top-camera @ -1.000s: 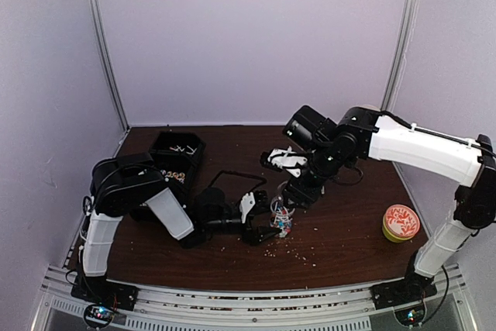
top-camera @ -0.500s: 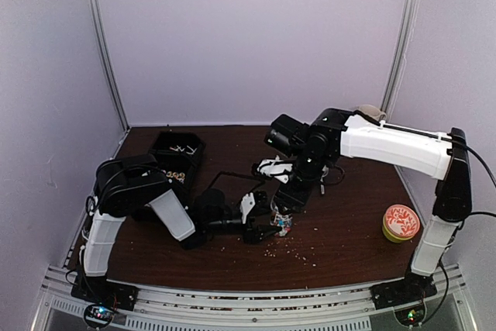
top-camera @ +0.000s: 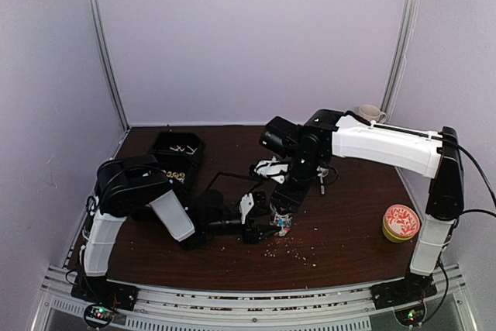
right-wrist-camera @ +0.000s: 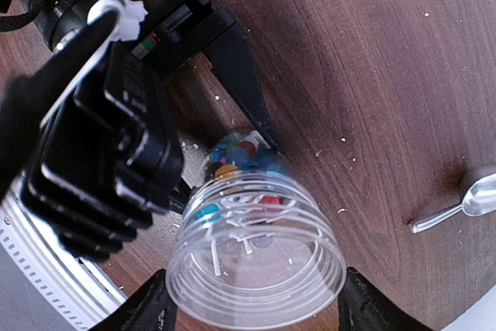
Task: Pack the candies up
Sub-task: Place the bottle lid on the packing bottle, then rotate the bottle lid from the packing bottle.
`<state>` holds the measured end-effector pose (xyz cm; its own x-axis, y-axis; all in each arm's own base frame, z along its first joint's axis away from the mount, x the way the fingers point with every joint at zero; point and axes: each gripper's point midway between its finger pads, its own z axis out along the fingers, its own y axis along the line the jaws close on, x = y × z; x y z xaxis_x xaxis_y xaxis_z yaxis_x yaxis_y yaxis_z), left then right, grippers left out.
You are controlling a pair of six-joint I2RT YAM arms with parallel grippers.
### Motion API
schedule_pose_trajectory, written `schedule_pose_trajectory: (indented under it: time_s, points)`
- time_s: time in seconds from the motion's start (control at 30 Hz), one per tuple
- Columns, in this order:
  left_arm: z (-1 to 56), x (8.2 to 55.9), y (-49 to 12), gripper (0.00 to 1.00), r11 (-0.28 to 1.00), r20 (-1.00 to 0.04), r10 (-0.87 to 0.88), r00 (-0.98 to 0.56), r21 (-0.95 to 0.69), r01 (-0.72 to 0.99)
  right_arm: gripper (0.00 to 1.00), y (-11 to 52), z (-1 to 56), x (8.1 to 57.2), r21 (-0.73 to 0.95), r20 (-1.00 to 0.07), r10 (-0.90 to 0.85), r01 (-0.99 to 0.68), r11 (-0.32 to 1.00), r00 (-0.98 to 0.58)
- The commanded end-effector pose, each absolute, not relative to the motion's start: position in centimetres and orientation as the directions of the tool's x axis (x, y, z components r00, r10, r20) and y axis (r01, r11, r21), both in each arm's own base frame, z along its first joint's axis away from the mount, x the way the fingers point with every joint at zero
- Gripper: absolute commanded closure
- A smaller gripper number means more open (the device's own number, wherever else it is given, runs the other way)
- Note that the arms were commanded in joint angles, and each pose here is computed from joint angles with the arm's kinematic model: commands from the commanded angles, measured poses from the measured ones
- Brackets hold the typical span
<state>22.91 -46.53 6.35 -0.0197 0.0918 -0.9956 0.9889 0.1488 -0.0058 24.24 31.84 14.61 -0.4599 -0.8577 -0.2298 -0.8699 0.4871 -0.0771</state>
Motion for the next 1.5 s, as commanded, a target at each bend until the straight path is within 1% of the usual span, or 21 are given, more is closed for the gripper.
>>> schedule_pose_trajectory:
  time_s: [0.0, 0.13, 0.23, 0.33, 0.6, 0.73, 0.8, 0.97, 1.17, 1.47]
  points:
    - [7.4, 22.8, -46.6, 0.39, 0.133, -0.999, 0.038, 0.016, 0.021, 0.991, 0.29, 32.4, 15.0, 25.1, -0.099, -0.252, -0.854, -0.866, 0.491, -0.455]
    - [7.3, 22.8, -46.7, 0.39, 0.132, -0.999, 0.040, 0.014, 0.019, 0.991, 0.25, 32.7, 15.1, 25.3, -0.096, -0.263, -0.851, -0.865, 0.493, -0.455]
    - [7.3, 22.8, -46.6, 0.40, 0.134, -0.999, 0.039, 0.014, 0.019, 0.991, 0.25, 32.7, 15.0, 25.2, -0.096, -0.260, -0.851, -0.865, 0.493, -0.456]
    - [7.3, 22.8, -46.6, 0.40, 0.136, -0.999, 0.039, 0.011, 0.016, 0.991, 0.26, 32.5, 14.9, 25.2, -0.101, -0.263, -0.850, -0.863, 0.494, -0.456]
    - [7.3, 22.8, -46.6, 0.41, 0.134, -0.999, 0.038, 0.010, 0.015, 0.991, 0.31, 32.3, 14.9, 25.2, -0.093, -0.286, -0.839, -0.858, 0.505, -0.463]
    - [7.3, 22.7, -46.5, 0.41, 0.132, -0.999, 0.036, 0.011, 0.016, 0.991, 0.27, 32.4, 14.8, 24.9, -0.074, -0.293, -0.836, -0.860, 0.504, -0.465]
    - [7.3, 22.6, -46.4, 0.41, 0.131, -0.999, 0.036, 0.012, 0.016, 0.991, 0.25, 32.3, 14.8, 24.8, -0.061, -0.306, -0.829, -0.859, 0.508, -0.469]
    - [7.2, 22.6, -46.3, 0.41, 0.136, -0.999, 0.038, 0.011, 0.016, 0.991, 0.21, 32.2, 15.4, 24.6, -0.023, -0.350, -0.804, -0.854, 0.520, -0.480]
    - [7.3, 22.7, -46.4, 0.42, 0.137, -0.999, 0.037, 0.012, 0.017, 0.990, 0.21, 32.0, 16.3, 24.5, -0.006, -0.394, -0.783, -0.851, 0.525, -0.481]
    - [7.2, 22.3, -46.4, 0.41, 0.115, -0.999, 0.037, 0.016, 0.020, 0.993, 0.22, 32.0, 15.7, 24.4, -0.033, -0.444, -0.794, -0.878, 0.478, -0.415]
